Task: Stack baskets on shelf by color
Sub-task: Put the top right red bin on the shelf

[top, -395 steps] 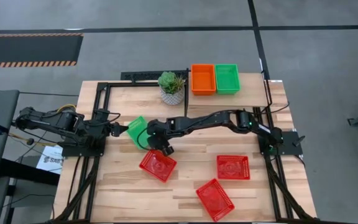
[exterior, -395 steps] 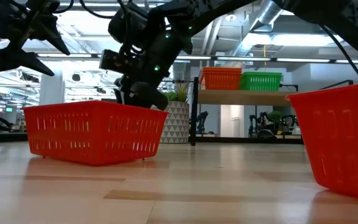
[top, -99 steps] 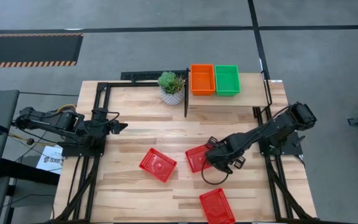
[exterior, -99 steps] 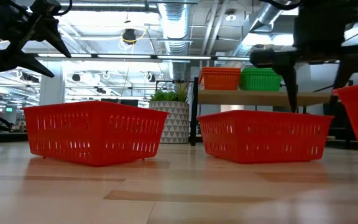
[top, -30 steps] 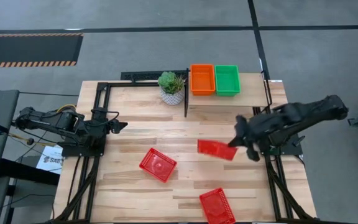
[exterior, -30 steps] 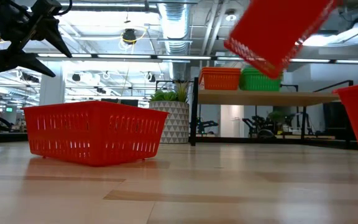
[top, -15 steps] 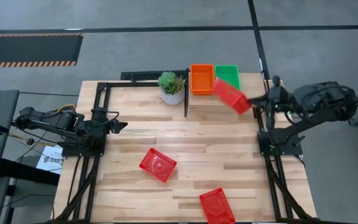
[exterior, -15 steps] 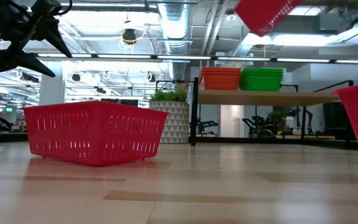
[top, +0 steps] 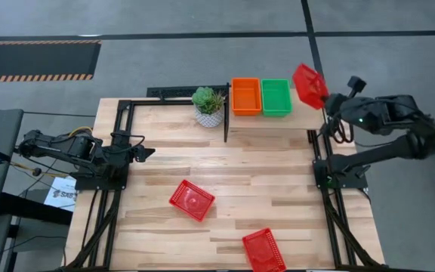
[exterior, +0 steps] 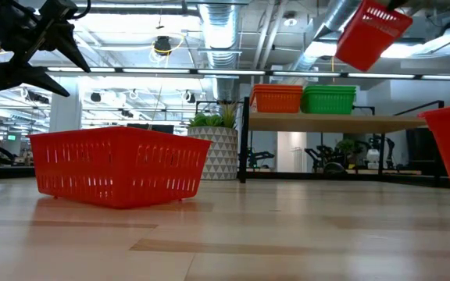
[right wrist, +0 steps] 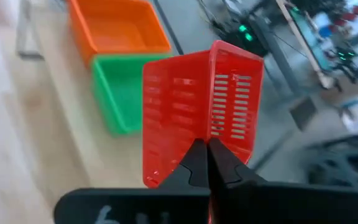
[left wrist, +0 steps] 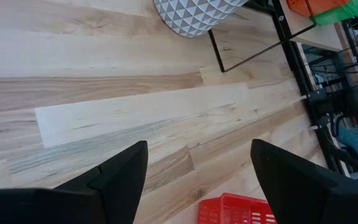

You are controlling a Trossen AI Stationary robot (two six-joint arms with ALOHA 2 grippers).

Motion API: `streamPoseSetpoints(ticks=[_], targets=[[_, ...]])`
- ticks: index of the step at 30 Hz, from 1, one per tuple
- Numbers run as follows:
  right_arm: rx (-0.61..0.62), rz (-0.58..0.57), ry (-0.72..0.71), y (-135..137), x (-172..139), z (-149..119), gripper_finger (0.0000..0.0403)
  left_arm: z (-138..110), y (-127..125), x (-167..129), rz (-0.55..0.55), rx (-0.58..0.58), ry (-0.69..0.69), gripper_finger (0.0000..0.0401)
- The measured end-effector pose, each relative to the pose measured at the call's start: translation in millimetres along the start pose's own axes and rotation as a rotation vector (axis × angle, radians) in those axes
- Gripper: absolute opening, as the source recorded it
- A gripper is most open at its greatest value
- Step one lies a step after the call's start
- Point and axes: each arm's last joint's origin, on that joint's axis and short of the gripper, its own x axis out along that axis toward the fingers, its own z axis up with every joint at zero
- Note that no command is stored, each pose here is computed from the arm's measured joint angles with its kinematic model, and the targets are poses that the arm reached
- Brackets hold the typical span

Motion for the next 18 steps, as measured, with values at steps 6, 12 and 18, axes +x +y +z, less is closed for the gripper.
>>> streamPoseSetpoints(ticks=[6,12,18], targets=[[-0.152,-0.052,0.105,-2.0,9.6,0.6,0.0,0.2,0.1,0.0,0.001,0.0,-0.008,0.0274],[-0.256,-0.1,0.227,-0.7,25.9,7.4,0.0,1.0,0.6,0.0,0.01,0.002,-0.037,0.0274],[-0.321,-0.095,0.319,11.3,46.1,4.6,0.0,1.1,1.3,0.0,0.016,0.003,-0.042,0.0274]])
